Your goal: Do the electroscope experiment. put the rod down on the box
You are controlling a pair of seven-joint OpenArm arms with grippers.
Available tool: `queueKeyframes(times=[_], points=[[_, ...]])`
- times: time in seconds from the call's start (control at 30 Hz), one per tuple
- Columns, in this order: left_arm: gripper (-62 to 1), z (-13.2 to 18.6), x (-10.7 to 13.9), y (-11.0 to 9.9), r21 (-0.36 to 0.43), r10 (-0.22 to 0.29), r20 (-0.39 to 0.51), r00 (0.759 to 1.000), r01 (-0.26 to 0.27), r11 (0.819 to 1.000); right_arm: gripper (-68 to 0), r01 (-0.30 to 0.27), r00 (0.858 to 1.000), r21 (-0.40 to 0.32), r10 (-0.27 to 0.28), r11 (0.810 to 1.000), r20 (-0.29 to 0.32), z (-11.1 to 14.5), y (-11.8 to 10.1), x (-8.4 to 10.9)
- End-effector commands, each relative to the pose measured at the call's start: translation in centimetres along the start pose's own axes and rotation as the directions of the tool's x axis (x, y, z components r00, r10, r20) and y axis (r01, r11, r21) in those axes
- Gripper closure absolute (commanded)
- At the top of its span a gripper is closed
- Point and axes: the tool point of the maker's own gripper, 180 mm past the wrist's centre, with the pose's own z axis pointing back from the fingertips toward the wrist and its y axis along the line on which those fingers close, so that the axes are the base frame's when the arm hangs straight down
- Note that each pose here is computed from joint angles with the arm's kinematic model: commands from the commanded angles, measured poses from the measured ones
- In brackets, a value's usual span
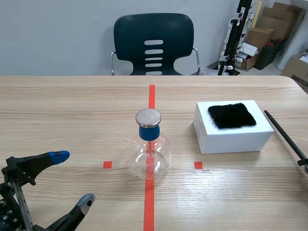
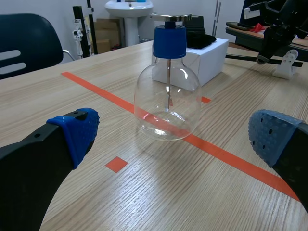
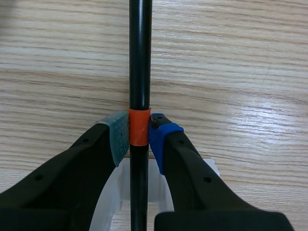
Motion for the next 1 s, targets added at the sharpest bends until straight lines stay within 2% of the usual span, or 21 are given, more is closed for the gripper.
queueKeyframes(times=[0.0,0.1,0.27,0.97], points=[[-62.3,-0.4,0.9,0.3,0.000,-0.008,0.036,0.999,0.008,1.000,-0.2,-0.007,0.999,-0.014,0.008,1.000,0.045,0.8,-0.6,1.8],[-62.3,-0.4,0.9,0.3,-0.001,-0.008,0.036,0.999,0.008,1.000,-0.3,-0.002,0.999,-0.002,0.002,1.000,0.052,0.6,-0.2,1.9],[-62.3,-0.4,0.9,0.3,0.000,-0.008,0.036,0.999,0.008,1.000,-5.5,0.000,0.999,0.011,-0.001,1.000,0.051,0.3,0.4,1.8],[-62.3,-0.4,0.9,0.3,0.000,-0.008,0.036,0.999,0.008,1.000,-5.6,0.001,0.999,0.013,-0.001,1.000,0.051,0.3,0.5,1.8]])
